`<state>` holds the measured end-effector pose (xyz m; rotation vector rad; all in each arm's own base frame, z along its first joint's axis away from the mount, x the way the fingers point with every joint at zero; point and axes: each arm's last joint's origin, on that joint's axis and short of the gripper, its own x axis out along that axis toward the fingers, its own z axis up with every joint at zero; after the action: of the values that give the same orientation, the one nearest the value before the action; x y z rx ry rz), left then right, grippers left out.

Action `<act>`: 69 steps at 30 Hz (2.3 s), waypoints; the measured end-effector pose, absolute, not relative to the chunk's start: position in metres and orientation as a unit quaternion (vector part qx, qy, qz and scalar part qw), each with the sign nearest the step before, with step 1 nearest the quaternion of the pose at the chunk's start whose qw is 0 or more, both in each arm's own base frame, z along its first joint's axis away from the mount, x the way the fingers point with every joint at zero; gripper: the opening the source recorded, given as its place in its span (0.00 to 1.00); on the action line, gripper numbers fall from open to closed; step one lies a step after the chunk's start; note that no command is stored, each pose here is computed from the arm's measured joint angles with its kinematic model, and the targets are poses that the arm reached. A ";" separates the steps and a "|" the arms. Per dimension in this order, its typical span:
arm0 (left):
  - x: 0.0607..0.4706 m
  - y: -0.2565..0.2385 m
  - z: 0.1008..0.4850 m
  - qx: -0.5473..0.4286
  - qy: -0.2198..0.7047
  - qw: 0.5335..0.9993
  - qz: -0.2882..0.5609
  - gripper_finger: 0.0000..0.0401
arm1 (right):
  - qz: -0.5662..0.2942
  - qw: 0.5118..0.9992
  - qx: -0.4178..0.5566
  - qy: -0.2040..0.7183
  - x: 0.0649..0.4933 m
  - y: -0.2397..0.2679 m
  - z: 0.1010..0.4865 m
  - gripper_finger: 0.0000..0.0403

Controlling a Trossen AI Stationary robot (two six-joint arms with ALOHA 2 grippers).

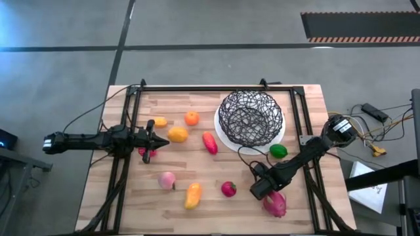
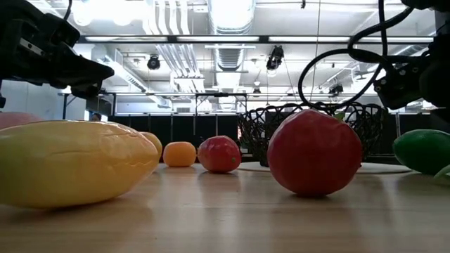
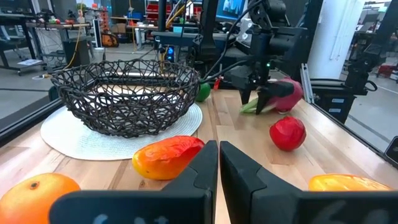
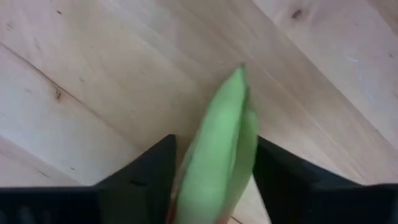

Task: Build produce basket
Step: Put the dragon fruit into the black basket

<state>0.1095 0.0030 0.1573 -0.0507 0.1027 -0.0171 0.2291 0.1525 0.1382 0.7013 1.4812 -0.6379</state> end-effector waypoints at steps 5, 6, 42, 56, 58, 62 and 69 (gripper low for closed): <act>0.110 0.003 0.157 -0.025 0.051 0.998 -0.009 0.00 | -0.276 0.639 0.309 0.648 0.229 0.153 0.140 0.17; 0.110 0.003 0.157 -0.025 0.051 0.998 -0.009 0.00 | -0.272 0.642 0.308 0.648 0.230 0.153 0.141 0.12; 0.109 0.003 0.157 -0.025 0.051 0.998 -0.009 0.00 | -0.310 0.946 -0.091 0.004 0.250 -0.061 0.252 0.03; 0.110 0.003 0.157 -0.025 0.051 0.998 -0.009 0.00 | -0.440 0.896 -0.035 0.045 0.239 -0.135 0.177 0.03; 0.110 0.003 0.157 -0.025 0.051 0.998 -0.009 0.00 | -0.439 0.896 -0.035 0.054 0.242 -0.137 0.172 0.03; 0.110 0.003 0.157 -0.025 0.051 0.998 -0.009 0.00 | -0.438 0.895 -0.034 0.072 0.244 -0.138 0.166 0.05; 0.110 0.003 0.157 -0.025 0.051 0.998 -0.009 0.00 | -0.434 0.893 -0.028 0.118 0.239 -0.134 0.168 0.26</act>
<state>0.1095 0.0030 0.1574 -0.0507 0.1023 -0.0175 0.2386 -0.1343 0.1676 -0.0581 0.2447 -0.9014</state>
